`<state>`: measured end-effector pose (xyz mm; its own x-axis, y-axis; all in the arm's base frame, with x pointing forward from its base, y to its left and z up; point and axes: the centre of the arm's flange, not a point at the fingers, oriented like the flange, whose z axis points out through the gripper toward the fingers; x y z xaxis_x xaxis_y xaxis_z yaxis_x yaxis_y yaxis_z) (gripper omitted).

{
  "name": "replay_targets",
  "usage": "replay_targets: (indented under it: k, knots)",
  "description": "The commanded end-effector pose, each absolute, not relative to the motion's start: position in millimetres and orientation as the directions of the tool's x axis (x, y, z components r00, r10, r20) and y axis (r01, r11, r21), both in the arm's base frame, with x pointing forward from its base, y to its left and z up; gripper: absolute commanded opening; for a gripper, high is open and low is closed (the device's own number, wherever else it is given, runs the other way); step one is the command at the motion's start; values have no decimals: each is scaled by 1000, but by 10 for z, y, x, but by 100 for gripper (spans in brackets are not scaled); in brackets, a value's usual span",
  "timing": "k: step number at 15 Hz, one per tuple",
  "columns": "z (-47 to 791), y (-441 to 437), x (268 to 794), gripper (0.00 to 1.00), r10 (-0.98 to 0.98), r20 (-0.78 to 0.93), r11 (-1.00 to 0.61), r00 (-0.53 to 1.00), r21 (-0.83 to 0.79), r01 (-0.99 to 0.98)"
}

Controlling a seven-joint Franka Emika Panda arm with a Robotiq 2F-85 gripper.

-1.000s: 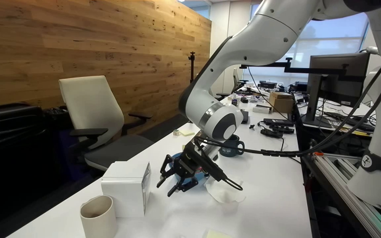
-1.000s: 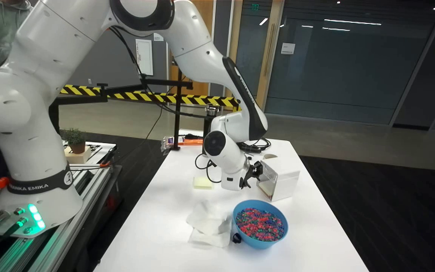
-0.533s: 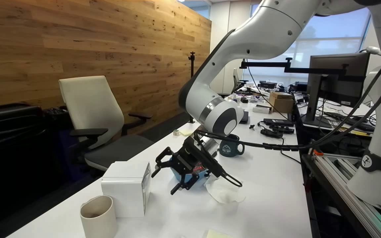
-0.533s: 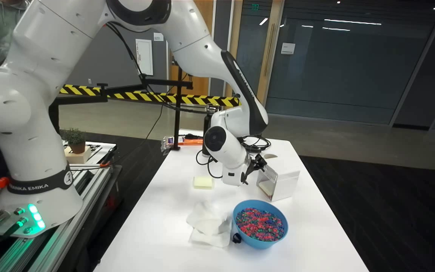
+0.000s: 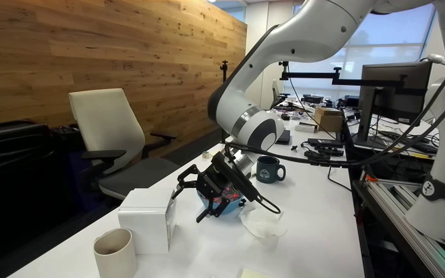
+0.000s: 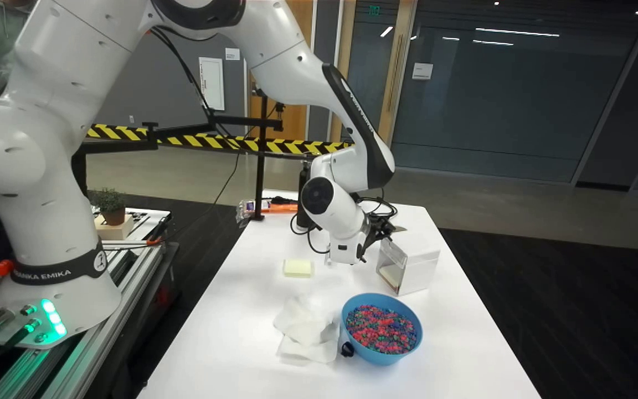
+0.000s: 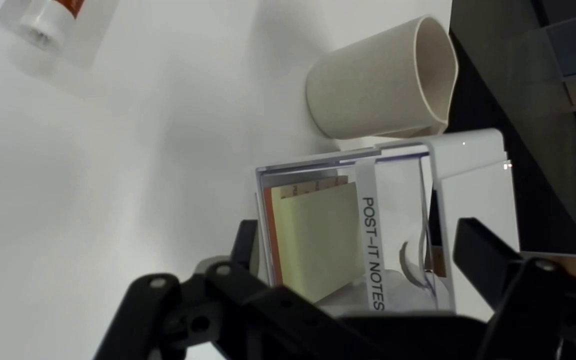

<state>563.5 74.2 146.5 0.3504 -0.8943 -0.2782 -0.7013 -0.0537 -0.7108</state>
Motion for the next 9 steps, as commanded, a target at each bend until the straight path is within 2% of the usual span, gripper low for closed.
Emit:
replay_targets:
  k: [1, 9]
  knots:
    - [1490, 748, 5693, 100, -891, -307, -24, 334, -704, -710]
    - [1480, 727, 5879, 100, -895, -326, 7, 306, -693, -721]
